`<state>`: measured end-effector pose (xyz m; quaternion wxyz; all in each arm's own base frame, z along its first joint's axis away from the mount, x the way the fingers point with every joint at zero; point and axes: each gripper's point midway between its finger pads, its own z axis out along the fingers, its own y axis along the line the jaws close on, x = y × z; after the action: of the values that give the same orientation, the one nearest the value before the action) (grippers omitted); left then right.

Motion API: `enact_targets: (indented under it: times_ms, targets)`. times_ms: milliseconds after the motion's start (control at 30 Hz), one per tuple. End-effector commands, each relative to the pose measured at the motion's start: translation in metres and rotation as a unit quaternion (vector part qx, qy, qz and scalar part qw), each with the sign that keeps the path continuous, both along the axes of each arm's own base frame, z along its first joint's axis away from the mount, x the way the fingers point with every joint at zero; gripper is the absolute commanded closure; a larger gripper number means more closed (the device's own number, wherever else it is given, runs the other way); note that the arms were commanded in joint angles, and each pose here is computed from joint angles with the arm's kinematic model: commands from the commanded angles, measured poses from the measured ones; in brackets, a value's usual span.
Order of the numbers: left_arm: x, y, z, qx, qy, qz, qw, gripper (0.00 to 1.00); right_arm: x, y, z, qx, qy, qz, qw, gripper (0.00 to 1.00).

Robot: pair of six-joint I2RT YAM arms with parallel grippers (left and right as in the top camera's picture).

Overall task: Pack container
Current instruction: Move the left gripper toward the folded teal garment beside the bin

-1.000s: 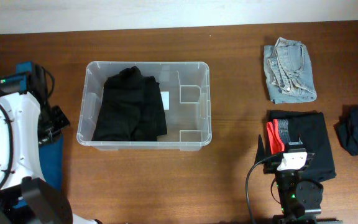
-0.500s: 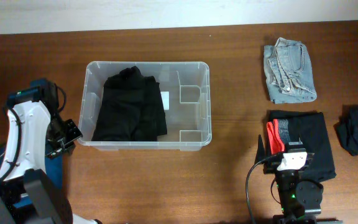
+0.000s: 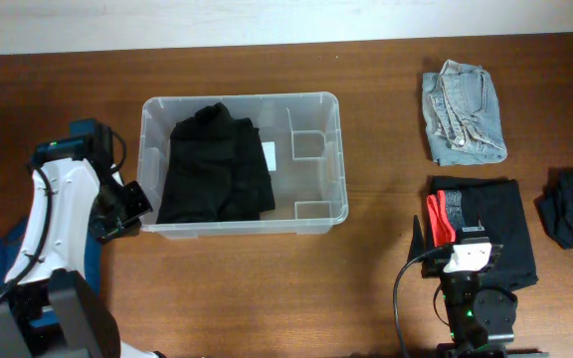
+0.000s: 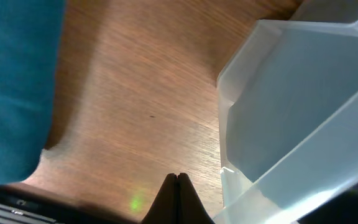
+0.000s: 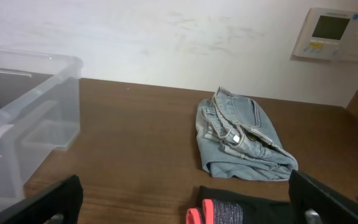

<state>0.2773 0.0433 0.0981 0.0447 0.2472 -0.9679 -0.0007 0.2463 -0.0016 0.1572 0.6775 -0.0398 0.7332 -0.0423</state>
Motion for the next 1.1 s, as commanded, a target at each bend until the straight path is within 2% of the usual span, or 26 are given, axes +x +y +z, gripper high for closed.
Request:
enact_targets:
  times_ms: [0,133,733,800,967,1067]
  targets:
    - [0.005,-0.019,0.002,-0.036,-0.018,-0.001,0.999,0.99,0.000,-0.002,-0.002,-0.002,0.000,-0.006,1.000,0.02]
    - [0.012,-0.028,0.003,-0.058,-0.033,-0.002,0.998,1.00,0.000,-0.002,-0.002,-0.002,0.000,-0.006,1.000,0.02]
    - [0.031,-0.020,0.003,-0.039,-0.070,0.001,0.997,0.99,0.000,-0.002,-0.002,-0.002,0.000,-0.006,1.000,0.02]
    - [0.032,-0.010,0.004,-0.011,-0.070,0.000,0.997,0.94,0.000,-0.002,-0.002,-0.002,0.000,-0.006,1.000,0.02]
    - [0.034,0.018,0.019,0.062,-0.070,0.005,0.996,0.69,0.000,-0.002,-0.002,-0.002,0.000,-0.006,1.000,0.02]
    - [0.036,0.028,0.034,0.068,-0.076,0.017,0.995,0.64,0.000,-0.002,-0.002,-0.002,0.000,-0.006,1.000,0.02]
